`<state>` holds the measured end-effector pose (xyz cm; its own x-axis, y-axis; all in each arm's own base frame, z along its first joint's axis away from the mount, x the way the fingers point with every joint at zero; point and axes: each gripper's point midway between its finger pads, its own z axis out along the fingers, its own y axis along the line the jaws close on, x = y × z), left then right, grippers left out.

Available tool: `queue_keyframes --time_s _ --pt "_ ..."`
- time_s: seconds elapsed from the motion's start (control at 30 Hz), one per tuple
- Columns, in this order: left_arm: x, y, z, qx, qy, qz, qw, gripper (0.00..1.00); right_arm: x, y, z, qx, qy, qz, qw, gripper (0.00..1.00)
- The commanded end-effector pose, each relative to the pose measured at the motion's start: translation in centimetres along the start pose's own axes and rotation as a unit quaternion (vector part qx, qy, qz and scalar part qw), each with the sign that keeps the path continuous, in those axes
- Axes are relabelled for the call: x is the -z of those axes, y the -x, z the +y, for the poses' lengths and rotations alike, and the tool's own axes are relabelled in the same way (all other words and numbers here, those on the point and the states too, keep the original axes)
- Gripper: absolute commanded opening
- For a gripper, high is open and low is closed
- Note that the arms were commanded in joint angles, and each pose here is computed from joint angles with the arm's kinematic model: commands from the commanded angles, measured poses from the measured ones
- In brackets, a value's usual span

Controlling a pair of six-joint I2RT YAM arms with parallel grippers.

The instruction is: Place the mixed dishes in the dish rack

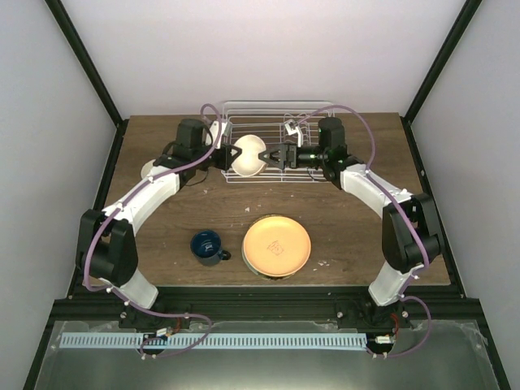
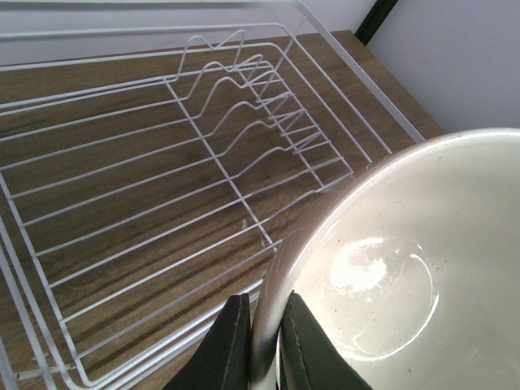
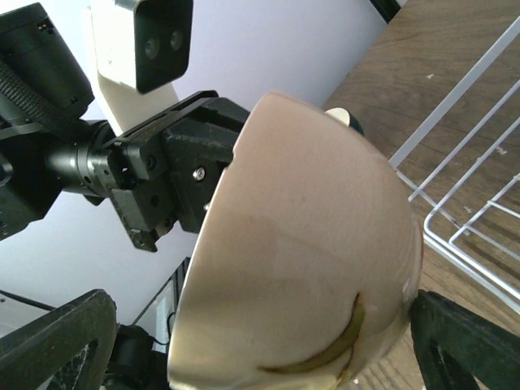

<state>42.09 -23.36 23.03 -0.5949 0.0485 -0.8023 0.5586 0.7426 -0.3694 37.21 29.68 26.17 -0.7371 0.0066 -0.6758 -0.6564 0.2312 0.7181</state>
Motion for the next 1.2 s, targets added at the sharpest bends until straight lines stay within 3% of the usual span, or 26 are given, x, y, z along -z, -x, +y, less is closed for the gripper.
queue_keyframes --time_s 0.0,0.17,0.6,1.17 --pt "0.6 2.7 -2.1 -0.03 -0.028 -0.037 0.998 0.0 -0.3 1.3 0.5 0.035 -0.022 -0.008 0.999 1.0" --pt "0.8 2.8 -1.7 -0.039 -0.011 -0.036 0.999 0.0 0.0 1.7 -0.1 0.047 -0.052 -0.015 0.997 1.0" --pt "1.1 3.0 -2.3 -0.035 -0.026 -0.047 0.998 0.0 -1.0 -0.1 -0.8 0.0 -0.006 0.013 1.0 0.99" --pt "0.2 2.1 -2.1 -0.03 -0.031 -0.041 0.998 0.0 -2.6 -1.1 0.2 -0.02 0.049 0.034 0.998 0.8"
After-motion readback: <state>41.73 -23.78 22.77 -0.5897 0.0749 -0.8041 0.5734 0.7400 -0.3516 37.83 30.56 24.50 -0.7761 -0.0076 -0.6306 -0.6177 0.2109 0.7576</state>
